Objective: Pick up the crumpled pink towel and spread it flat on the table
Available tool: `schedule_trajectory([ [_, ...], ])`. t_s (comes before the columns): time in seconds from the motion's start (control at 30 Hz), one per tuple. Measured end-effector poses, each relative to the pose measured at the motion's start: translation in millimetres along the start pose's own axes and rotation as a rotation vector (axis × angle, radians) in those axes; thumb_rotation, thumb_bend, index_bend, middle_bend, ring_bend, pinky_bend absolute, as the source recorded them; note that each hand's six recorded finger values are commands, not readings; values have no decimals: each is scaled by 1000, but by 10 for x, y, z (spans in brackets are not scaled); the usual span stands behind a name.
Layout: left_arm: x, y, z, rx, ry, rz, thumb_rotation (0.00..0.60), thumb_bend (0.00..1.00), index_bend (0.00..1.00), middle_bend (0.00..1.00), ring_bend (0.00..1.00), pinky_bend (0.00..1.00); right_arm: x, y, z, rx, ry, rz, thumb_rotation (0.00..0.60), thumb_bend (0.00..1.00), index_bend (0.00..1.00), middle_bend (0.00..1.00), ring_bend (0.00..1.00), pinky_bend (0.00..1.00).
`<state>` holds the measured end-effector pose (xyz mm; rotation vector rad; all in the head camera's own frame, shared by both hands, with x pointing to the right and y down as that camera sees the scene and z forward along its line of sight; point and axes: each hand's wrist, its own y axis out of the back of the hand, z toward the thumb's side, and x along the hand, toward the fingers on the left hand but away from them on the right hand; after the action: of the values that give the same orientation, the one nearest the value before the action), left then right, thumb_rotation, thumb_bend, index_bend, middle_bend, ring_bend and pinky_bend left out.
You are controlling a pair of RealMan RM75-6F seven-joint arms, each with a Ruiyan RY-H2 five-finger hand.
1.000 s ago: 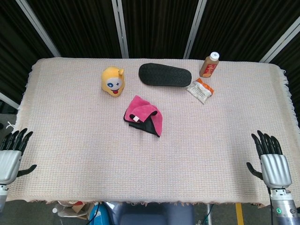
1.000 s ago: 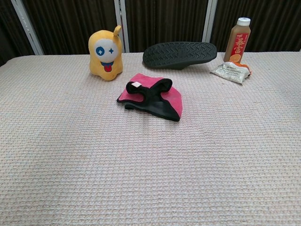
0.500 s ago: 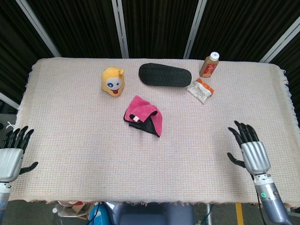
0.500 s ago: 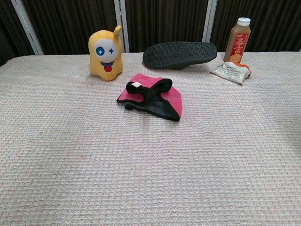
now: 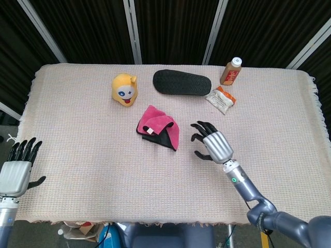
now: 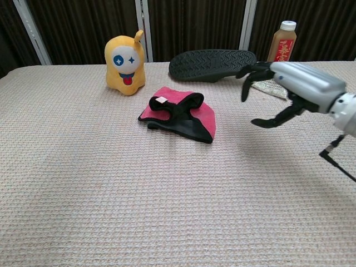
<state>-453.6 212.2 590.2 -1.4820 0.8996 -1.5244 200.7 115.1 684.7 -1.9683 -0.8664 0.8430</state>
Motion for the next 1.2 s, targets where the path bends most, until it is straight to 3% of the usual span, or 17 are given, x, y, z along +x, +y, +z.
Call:
schedule_trajectory([
  [0.2,-7,-19,-14,0,3,-6,600,0,0,0,0,0,-298,-221,266,-61,27,-28,600,249,457,201,134,178],
  [0.5,-3,-51,-63,-17,12,-20,600,0,0,0,0,0,-563,-319,462,-125,48,-107,600,250,457,201,134,178],
  [1.2,-2,-112,17,-18,-16,-38,600,0,0,0,0,0,-666,-575,609,-174,31,-103,600,249,457,201,134,178],
])
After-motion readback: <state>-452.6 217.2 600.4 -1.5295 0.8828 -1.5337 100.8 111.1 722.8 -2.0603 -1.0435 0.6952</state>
